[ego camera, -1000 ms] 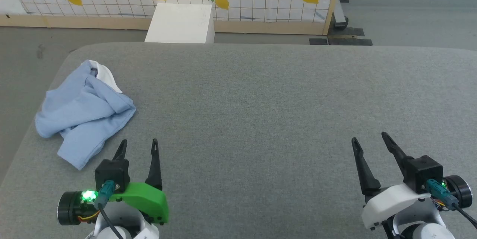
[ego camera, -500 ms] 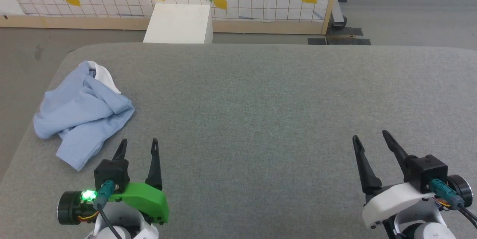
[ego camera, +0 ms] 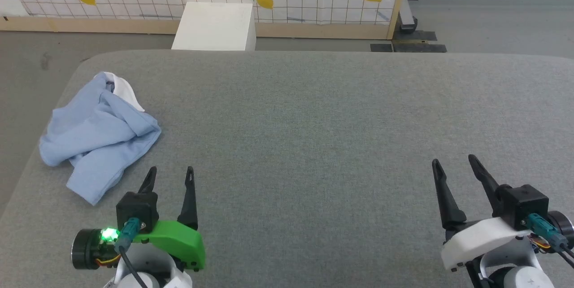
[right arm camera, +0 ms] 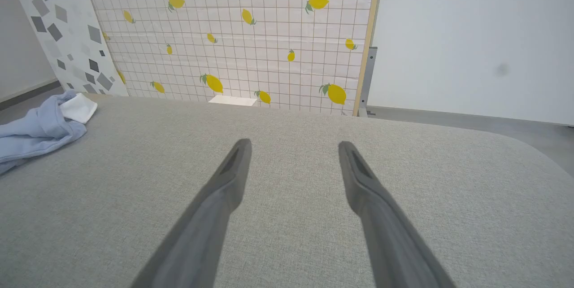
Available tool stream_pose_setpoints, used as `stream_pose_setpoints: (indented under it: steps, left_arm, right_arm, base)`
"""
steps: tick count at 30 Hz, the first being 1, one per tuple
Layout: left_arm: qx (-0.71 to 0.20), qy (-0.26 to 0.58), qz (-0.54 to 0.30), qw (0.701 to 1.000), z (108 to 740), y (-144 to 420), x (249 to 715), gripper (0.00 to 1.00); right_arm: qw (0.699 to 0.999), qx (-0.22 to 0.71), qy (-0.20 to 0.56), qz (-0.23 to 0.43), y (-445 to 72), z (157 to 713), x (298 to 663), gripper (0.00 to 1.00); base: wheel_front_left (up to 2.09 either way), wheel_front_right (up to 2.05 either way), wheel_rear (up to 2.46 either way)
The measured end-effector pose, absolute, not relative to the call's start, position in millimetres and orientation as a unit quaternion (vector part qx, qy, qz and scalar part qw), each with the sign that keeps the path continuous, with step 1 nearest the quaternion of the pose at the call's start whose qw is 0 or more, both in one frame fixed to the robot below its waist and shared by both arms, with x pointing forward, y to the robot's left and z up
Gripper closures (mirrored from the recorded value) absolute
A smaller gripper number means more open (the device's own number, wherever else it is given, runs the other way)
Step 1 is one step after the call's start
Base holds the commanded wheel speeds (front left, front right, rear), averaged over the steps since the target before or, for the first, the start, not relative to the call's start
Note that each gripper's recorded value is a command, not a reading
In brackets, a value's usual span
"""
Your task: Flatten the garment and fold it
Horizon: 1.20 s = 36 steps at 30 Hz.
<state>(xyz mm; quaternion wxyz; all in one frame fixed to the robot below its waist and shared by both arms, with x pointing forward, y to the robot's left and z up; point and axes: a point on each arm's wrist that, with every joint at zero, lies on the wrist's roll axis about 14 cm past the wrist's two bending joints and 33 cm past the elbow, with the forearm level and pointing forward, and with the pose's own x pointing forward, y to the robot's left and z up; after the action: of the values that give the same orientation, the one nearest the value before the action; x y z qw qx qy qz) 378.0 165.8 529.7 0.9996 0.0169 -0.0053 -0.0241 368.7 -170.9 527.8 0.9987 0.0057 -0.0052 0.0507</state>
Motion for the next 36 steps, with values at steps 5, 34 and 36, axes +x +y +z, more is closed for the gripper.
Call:
stream_pose_setpoints:
  steps: [5, 34, 36]
  left_arm:
    - [0.015, -0.004, -0.027, 1.0, 528.6, 164.3, 378.7, 0.0]
    - [0.004, 0.008, -0.049, 0.999, 522.5, 154.7, 378.9, 0.0]
    - [0.003, 0.009, -0.05, 0.999, 522.0, 154.3, 378.9, 0.0]
  right_arm:
    - [0.999, 0.002, -0.013, 0.05, -171.5, 531.5, 371.2, 0.0]
    - [0.999, 0.007, -0.003, 0.043, -175.9, 526.9, 372.0, 0.0]
    - [0.999, 0.009, -0.003, 0.043, -176.1, 526.7, 372.1, 0.0]
  base:
    - [0.0, 0.0, 0.0]
    - [0.0, 0.0, 0.0]
    - [0.0, 0.0, 0.0]
